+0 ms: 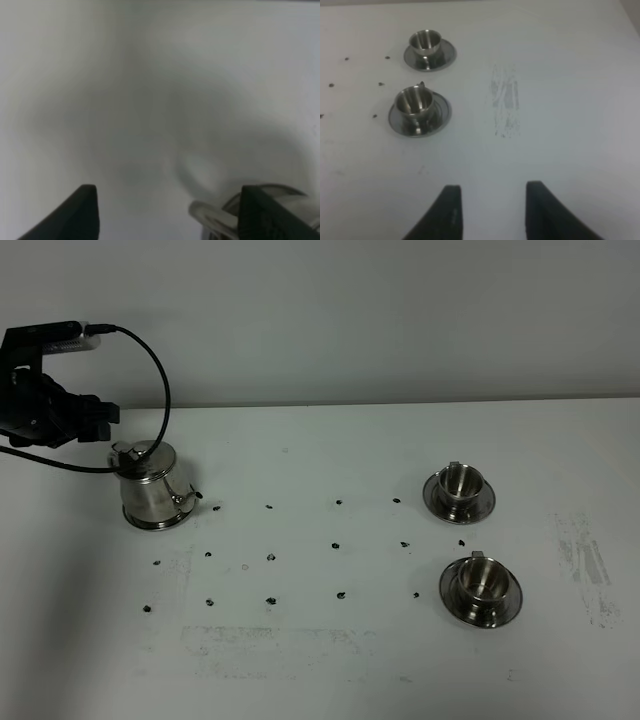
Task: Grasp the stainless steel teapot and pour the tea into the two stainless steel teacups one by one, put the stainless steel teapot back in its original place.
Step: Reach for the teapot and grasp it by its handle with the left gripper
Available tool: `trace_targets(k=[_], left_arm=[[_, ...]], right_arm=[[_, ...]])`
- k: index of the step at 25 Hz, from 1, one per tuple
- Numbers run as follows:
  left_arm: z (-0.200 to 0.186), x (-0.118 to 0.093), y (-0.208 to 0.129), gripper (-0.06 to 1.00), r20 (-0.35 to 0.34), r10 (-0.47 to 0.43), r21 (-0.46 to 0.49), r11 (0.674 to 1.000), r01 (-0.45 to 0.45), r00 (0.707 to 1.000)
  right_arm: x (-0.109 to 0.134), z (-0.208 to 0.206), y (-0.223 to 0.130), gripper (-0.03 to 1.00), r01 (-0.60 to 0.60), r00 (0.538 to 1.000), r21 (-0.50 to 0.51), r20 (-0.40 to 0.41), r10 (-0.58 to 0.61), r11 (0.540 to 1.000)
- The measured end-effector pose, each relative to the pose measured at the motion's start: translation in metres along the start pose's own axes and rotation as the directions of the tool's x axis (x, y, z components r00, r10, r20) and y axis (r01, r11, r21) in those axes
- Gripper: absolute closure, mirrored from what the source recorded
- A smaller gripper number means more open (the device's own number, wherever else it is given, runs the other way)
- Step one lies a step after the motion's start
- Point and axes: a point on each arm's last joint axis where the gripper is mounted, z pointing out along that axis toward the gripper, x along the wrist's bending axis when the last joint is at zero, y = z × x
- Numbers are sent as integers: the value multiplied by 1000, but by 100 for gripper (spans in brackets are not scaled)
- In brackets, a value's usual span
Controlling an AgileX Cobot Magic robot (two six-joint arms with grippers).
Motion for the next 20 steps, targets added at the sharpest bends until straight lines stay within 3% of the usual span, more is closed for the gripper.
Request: trace_targets(k=[20], left_arm=[[17,6,-7,34,-6,-15,21,1000,15,1000]], right_arm=[[0,0,0,67,0,1000,0,0,0,1000]])
